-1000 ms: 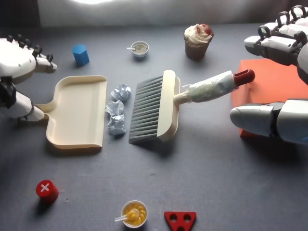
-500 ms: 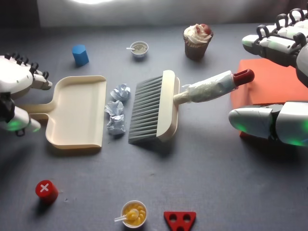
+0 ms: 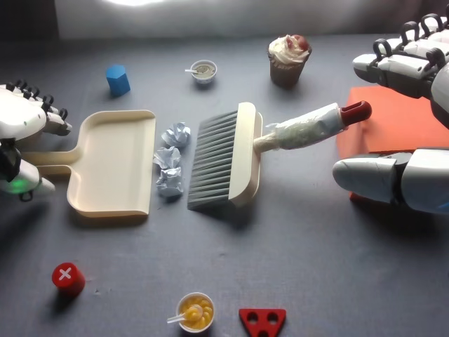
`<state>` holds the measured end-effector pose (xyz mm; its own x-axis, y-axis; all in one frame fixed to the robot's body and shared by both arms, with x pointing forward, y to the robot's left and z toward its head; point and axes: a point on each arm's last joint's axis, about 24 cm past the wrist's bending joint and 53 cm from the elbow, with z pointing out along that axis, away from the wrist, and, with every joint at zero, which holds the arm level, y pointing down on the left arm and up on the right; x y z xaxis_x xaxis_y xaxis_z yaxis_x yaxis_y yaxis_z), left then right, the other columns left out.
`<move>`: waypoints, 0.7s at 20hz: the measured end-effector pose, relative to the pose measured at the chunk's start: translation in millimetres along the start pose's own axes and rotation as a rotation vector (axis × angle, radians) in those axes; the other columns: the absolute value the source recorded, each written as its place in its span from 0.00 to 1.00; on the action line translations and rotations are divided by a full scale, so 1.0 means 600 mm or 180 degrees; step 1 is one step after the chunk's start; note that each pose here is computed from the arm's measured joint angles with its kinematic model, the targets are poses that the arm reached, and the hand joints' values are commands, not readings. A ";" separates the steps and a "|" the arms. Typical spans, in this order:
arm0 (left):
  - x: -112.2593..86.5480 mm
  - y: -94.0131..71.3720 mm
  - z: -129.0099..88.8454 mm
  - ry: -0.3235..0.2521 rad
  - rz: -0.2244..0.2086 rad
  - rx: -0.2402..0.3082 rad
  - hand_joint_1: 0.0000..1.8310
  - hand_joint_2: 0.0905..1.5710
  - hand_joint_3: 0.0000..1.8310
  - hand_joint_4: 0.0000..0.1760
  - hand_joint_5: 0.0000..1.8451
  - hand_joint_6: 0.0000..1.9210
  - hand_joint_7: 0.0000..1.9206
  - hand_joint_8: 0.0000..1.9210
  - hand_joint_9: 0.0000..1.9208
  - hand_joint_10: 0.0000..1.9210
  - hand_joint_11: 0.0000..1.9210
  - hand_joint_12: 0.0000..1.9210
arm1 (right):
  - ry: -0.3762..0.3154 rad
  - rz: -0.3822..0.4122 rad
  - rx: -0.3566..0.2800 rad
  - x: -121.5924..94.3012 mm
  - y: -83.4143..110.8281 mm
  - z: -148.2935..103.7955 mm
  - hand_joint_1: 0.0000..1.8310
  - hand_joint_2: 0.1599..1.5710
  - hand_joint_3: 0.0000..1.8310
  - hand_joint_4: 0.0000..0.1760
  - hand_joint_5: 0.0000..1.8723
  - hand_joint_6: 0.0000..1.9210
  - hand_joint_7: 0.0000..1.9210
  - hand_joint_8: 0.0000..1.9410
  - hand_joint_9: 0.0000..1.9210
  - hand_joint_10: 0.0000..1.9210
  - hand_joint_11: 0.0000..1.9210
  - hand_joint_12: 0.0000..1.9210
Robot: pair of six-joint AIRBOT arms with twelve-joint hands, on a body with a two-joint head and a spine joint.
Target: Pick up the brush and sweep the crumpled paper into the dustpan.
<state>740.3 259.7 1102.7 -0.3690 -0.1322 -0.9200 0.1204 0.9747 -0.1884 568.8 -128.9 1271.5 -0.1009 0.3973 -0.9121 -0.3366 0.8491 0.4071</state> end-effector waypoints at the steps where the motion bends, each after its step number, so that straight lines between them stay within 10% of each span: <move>1: 0.001 -0.002 0.003 -0.0005 -0.0003 0.0001 0.37 0.66 0.00 0.25 0.20 0.00 0.12 0.00 0.10 0.00 0.08 0.04 | 0.0000 0.0001 0.0002 0.000 0.000 0.000 0.00 0.58 0.00 0.00 0.15 0.00 0.13 0.00 0.13 0.00 0.11 0.00; 14: 0.002 -0.025 0.027 -0.0100 0.0087 0.0044 0.43 0.68 0.00 0.09 0.33 0.01 0.19 0.00 0.13 0.00 0.10 0.06 | 0.0005 0.0005 -0.0004 0.001 0.001 -0.001 0.00 0.59 0.00 0.00 0.16 0.00 0.15 0.00 0.16 0.01 0.14 0.01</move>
<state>752.9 242.1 1099.0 -0.3363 -0.1115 -0.9351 0.1428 0.9754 -0.1676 568.1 -128.1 1271.4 -0.1027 0.3980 -0.9116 -0.3376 0.8481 0.4083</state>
